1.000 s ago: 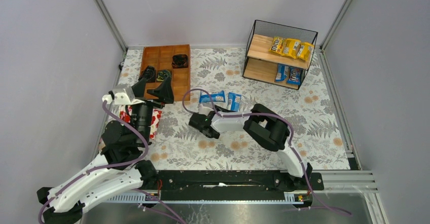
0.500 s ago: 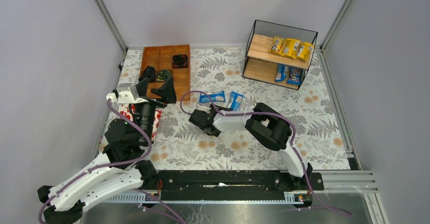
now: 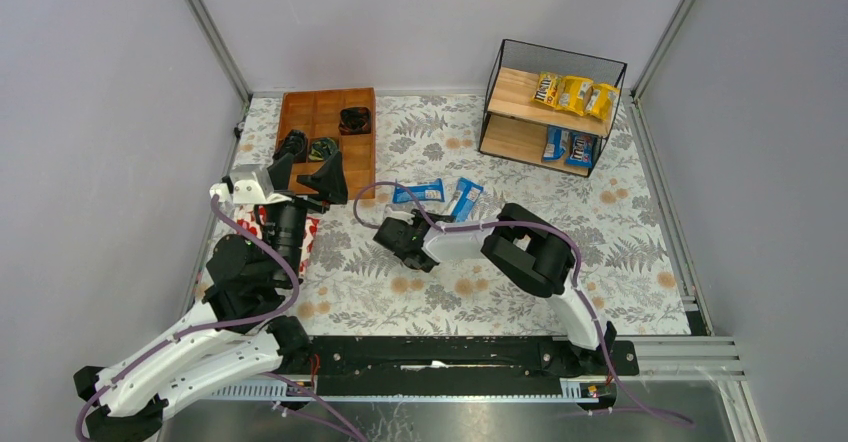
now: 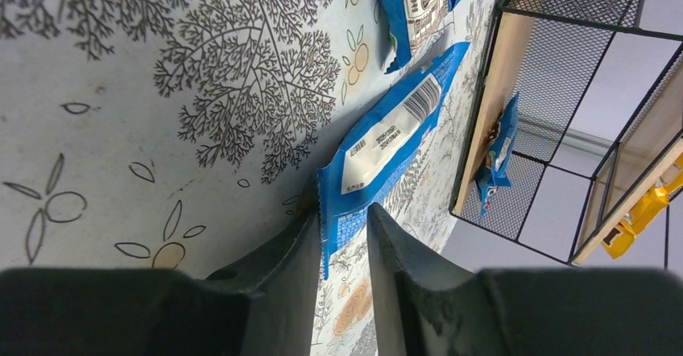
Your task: Place and organize the candy bags onto the shelf
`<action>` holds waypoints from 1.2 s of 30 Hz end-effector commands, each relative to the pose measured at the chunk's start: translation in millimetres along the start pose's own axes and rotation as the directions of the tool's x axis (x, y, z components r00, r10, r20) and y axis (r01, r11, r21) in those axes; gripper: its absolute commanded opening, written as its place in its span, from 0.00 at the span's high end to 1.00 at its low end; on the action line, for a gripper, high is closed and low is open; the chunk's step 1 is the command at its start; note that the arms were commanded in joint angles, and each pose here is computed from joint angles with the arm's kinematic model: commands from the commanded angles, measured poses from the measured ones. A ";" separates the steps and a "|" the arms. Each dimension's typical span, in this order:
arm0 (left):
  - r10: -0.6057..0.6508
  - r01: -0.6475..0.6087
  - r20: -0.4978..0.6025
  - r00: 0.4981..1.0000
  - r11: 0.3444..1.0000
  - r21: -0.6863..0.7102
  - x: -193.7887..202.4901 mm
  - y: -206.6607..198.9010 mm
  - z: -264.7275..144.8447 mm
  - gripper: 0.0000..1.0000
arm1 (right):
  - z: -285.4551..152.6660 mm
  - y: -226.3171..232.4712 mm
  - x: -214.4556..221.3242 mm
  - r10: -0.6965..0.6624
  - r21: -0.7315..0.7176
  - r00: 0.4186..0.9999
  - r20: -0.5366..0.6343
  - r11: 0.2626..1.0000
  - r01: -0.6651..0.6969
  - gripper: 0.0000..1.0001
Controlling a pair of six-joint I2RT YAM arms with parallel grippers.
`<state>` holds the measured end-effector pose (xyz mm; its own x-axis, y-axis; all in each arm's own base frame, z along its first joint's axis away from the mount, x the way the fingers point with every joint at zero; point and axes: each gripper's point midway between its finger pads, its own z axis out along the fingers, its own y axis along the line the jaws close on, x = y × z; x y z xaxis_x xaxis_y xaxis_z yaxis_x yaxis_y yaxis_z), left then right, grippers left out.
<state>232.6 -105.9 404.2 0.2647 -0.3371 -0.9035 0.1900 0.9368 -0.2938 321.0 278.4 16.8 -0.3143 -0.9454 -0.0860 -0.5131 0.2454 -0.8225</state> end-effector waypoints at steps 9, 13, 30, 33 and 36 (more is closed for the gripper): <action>-0.031 0.031 0.024 0.999 0.999 0.014 -9.6 -3.9 1.6 0.01 | -19.3 -18.1 2.1 0.098 -0.056 0.992 0.077 0.994 -0.093 0.97; -0.037 0.036 0.026 0.999 0.999 0.017 -10.4 -4.2 1.3 0.01 | -33.8 -36.3 7.7 0.133 -0.050 0.989 0.072 0.990 -0.129 1.00; -0.067 0.066 0.016 0.998 0.997 0.039 -10.7 -9.4 0.9 0.01 | -60.3 -136.7 74.5 0.218 0.010 0.974 0.064 0.976 -0.220 1.00; -0.063 0.063 0.014 0.998 0.997 0.037 -9.5 -9.8 1.7 0.01 | -47.9 -157.0 83.8 0.222 0.042 0.973 0.062 0.974 -0.224 1.00; -0.058 0.058 0.011 0.998 0.998 0.036 -8.3 -10.2 2.4 0.01 | -34.3 -177.1 88.3 0.218 0.076 0.974 0.061 0.972 -0.222 1.00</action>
<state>231.4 -112.5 404.9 0.2521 -0.3718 -0.8934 0.2271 0.9202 -0.3188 333.5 168.8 154.3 -0.4077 -0.8663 -0.2887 -0.3987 0.4533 -0.7972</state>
